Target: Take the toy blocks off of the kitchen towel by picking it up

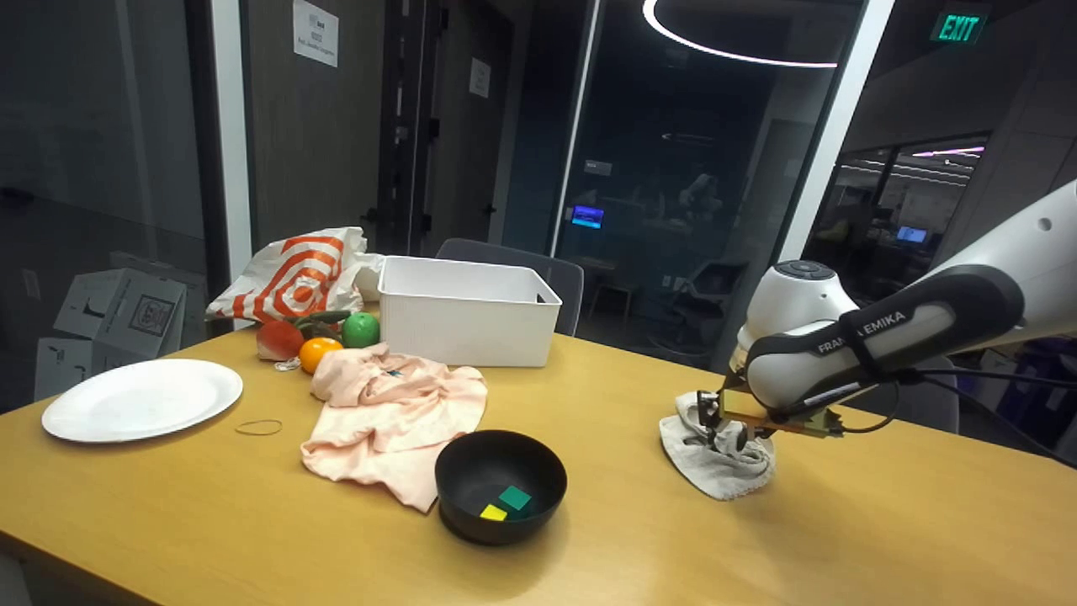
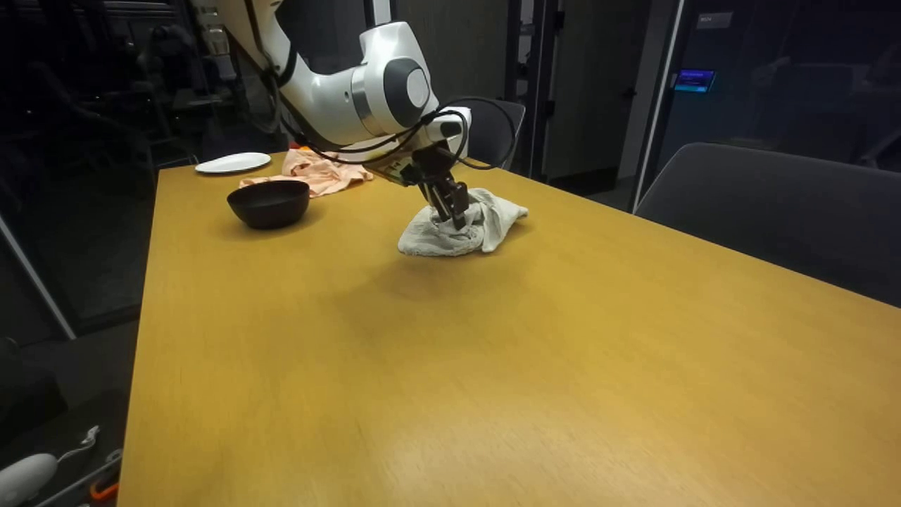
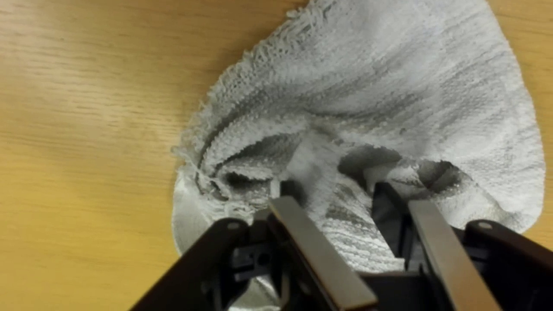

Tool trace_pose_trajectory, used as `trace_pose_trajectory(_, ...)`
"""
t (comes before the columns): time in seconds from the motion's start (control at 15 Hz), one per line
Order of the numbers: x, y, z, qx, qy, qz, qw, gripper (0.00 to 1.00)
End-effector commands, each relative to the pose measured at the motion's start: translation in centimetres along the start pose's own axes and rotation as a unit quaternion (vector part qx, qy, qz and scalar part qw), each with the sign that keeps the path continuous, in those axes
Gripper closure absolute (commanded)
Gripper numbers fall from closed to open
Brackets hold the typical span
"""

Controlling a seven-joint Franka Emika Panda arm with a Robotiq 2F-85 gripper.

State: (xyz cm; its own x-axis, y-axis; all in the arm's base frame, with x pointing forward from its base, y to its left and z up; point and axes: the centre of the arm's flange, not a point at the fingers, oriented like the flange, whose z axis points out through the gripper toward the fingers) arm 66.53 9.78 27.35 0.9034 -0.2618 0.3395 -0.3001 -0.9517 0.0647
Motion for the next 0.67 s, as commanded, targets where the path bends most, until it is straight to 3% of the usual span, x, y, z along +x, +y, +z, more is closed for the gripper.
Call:
trace_pose_trajectory(0.0,0.4,-0.3,-0.7,0.009,0.008,0.013,0.9998,0.8)
trace_pose_trajectory(0.27,0.2,0.3,-0.4,0.008,0.005,0.017,0.9998,0.9)
trace_pose_trajectory(0.33,0.2,0.5,-0.5,0.008,0.005,0.017,0.9998,0.85)
trace_pose_trajectory(0.6,0.6,0.7,-2.6,0.004,0.031,0.009,0.9995,0.83)
